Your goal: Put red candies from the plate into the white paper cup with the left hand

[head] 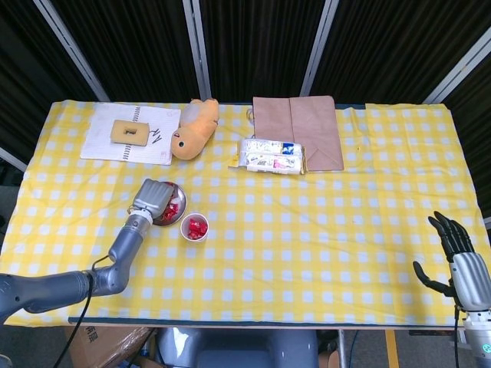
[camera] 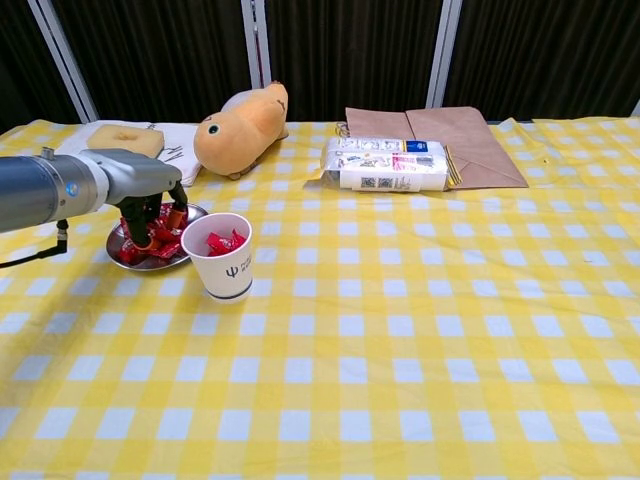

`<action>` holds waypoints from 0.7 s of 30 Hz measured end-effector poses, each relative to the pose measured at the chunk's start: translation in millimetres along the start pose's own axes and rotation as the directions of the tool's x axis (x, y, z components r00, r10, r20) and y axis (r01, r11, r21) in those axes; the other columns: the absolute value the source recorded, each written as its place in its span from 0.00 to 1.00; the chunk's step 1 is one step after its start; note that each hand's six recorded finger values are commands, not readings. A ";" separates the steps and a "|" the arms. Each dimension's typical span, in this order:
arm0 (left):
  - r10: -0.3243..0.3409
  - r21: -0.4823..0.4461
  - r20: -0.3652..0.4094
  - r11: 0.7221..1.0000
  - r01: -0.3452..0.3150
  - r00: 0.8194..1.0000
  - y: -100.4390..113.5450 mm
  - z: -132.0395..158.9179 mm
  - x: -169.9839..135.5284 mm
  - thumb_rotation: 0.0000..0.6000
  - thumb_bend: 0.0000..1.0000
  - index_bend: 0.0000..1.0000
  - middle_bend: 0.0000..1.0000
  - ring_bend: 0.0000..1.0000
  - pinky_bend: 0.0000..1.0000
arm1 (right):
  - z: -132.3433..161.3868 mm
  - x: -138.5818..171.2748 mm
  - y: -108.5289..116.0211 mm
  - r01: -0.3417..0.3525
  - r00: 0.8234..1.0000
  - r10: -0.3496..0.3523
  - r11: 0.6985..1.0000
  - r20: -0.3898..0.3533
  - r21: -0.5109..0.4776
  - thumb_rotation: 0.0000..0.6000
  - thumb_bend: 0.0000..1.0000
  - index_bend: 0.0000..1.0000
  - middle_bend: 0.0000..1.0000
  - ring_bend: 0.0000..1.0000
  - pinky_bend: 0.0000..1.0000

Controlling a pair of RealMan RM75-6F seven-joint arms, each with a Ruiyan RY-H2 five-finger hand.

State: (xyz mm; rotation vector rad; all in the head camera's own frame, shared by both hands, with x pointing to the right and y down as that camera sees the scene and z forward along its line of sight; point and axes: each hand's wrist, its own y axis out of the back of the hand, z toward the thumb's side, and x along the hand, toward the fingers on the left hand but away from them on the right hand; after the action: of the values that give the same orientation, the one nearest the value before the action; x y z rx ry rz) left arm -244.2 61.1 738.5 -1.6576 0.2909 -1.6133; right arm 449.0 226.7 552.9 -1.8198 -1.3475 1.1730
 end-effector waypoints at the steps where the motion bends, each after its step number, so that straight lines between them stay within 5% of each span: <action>1: 0.002 -0.002 -0.001 1.000 -0.002 1.000 0.9 -0.5 -0.2 1.00 0.37 0.51 0.89 1.00 0.97 | 0.0 0.0 0.0 0.000 1.000 0.000 1.000 0.000 0.000 1.00 0.42 0.00 0.00 0.00 0.00; 21: 0.059 -0.023 -0.007 0.998 -0.060 0.998 27.9 -15.6 -12.9 1.00 0.37 0.52 0.89 1.00 0.97 | 0.0 -0.1 -0.4 0.000 1.000 0.000 1.000 -0.001 0.005 1.00 0.42 0.00 0.00 0.00 0.00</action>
State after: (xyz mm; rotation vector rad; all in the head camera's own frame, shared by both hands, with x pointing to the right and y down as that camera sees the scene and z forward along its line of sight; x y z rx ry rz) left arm -250.9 45.2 708.6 -1.6465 0.3604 -1.5767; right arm 448.8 226.7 553.3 -1.8168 -1.3423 1.1744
